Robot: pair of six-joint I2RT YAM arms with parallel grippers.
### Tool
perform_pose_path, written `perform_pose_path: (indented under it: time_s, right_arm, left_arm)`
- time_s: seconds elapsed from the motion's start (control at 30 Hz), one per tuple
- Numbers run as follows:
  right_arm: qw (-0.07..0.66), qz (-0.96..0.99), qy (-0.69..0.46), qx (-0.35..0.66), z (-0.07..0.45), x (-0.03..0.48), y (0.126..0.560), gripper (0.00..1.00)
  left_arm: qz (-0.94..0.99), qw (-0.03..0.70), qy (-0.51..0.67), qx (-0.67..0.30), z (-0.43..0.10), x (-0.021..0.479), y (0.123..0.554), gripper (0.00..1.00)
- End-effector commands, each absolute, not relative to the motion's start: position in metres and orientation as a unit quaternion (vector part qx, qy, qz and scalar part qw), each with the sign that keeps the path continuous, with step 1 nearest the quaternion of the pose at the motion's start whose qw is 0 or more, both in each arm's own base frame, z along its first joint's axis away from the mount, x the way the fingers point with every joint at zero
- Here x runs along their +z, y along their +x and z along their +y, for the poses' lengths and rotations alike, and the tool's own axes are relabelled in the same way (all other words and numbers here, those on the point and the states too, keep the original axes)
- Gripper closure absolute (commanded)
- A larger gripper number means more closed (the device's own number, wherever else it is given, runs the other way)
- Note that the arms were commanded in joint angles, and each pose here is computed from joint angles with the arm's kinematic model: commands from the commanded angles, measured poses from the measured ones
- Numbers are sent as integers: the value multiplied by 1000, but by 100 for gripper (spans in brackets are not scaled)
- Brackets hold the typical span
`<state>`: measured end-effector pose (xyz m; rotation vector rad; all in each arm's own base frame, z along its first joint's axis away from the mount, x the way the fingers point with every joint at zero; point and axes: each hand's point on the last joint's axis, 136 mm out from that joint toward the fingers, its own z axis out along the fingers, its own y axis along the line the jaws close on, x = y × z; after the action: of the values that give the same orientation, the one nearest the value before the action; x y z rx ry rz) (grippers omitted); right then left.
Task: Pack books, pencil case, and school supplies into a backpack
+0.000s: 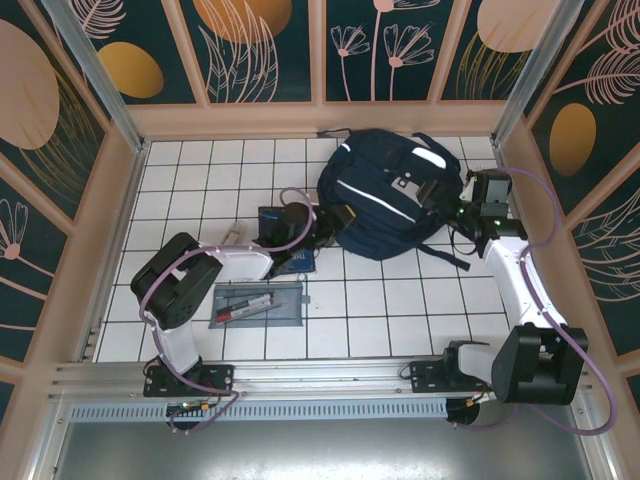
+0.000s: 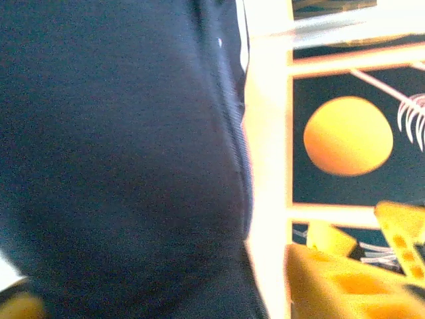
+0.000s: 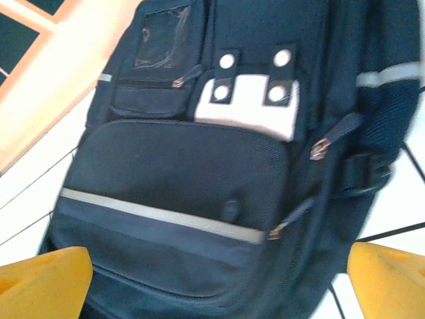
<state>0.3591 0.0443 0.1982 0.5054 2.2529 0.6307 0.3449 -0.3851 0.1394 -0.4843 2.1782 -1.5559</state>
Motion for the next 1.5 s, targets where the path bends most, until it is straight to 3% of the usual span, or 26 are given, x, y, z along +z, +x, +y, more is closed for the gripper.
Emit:
perform_pose_path:
  time_s: [0.0,0.23,0.47,0.63,0.77,1.07,1.23,1.47]
  right_arm:
    - [366,865,185,288,66,207,361,1]
    - [330,883,129,308,154,195,347,11]
    - [285,890,76,348,255,177,334,26]
    - [241,909,27,339,322,146,327,35]
    - [215,923,20,320,355,114,331,39]
    - [209,955,50,205,347,49,354,44]
    - [202,967,47,147,336,26,355,49]
    - [204,978,27,29,301,12,344,47]
  left_arm:
    - [766,239,-146,-578,-395,178,341,1]
    - [846,357,-137,-371,-302,155,337,1]
    - [858,410,-169,-261,-206,141,350,1]
    - [871,404,-164,-226,-181,121,364,2]
    - [882,365,-173,-244,-171,92,373,7]
    - [906,312,-159,-239,-163,43,378,20]
    - [918,286,-143,-233,-166,26,375,61]
    - [935,258,-151,-189,-153,-4,366,65]
